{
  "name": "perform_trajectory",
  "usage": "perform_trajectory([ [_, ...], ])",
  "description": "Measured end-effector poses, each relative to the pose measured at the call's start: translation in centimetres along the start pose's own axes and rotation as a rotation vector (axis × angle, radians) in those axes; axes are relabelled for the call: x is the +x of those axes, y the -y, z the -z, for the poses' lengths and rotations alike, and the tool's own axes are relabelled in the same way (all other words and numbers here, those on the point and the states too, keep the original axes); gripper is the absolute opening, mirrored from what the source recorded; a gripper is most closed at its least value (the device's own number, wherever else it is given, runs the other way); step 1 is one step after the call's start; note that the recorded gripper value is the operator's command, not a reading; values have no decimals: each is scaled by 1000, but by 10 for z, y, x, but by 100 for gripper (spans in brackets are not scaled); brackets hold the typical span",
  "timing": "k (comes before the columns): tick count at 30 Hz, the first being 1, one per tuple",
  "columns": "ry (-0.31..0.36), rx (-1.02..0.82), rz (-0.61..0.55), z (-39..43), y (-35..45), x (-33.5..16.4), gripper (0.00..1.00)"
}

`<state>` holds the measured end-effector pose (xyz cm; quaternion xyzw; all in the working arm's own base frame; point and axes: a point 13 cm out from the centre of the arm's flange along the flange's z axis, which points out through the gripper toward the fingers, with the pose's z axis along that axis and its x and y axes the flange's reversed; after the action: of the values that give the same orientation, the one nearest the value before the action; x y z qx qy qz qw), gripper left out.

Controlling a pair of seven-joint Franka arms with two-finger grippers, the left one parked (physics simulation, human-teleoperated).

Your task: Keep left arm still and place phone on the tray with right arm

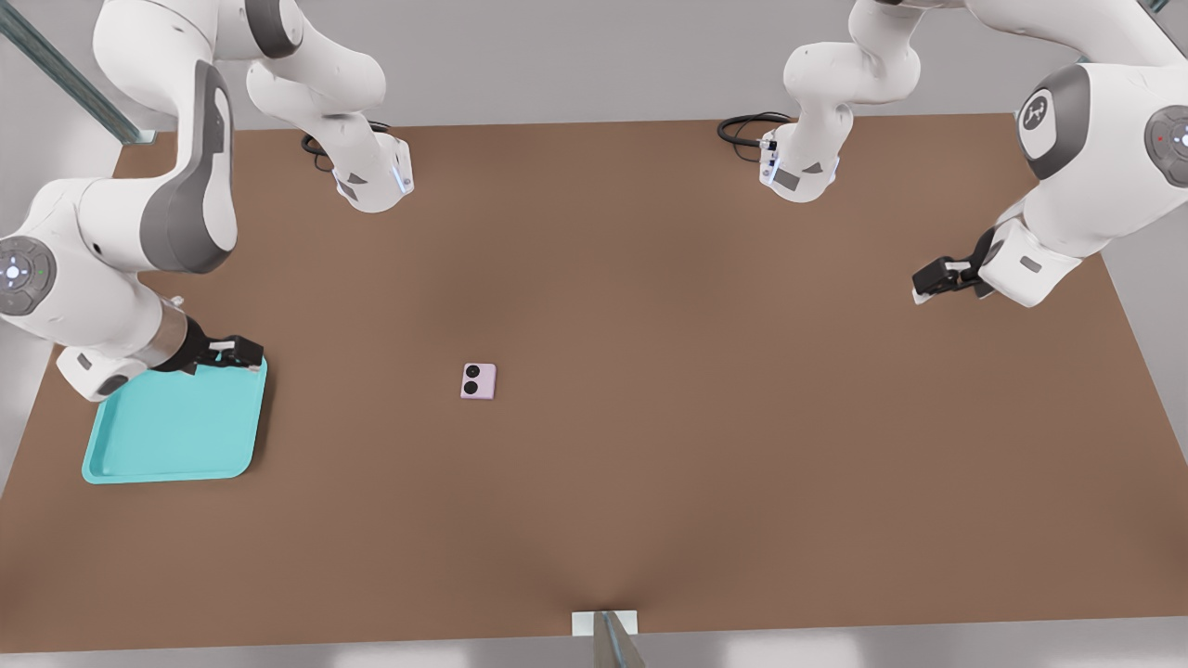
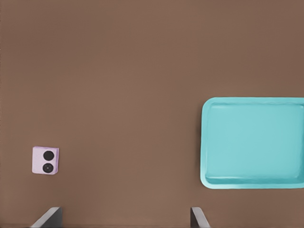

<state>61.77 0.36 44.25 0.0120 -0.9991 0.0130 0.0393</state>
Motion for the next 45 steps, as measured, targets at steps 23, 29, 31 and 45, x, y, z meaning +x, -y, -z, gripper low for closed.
perform_trajectory([
  [23, -73, -86, -20, -309, -263, 20, 99],
  [29, -93, -89, -112, -330, -279, 38, 100],
  [31, -99, -87, -141, -338, -279, 38, 100],
  [45, -155, -41, -214, -388, -284, 57, 100],
])
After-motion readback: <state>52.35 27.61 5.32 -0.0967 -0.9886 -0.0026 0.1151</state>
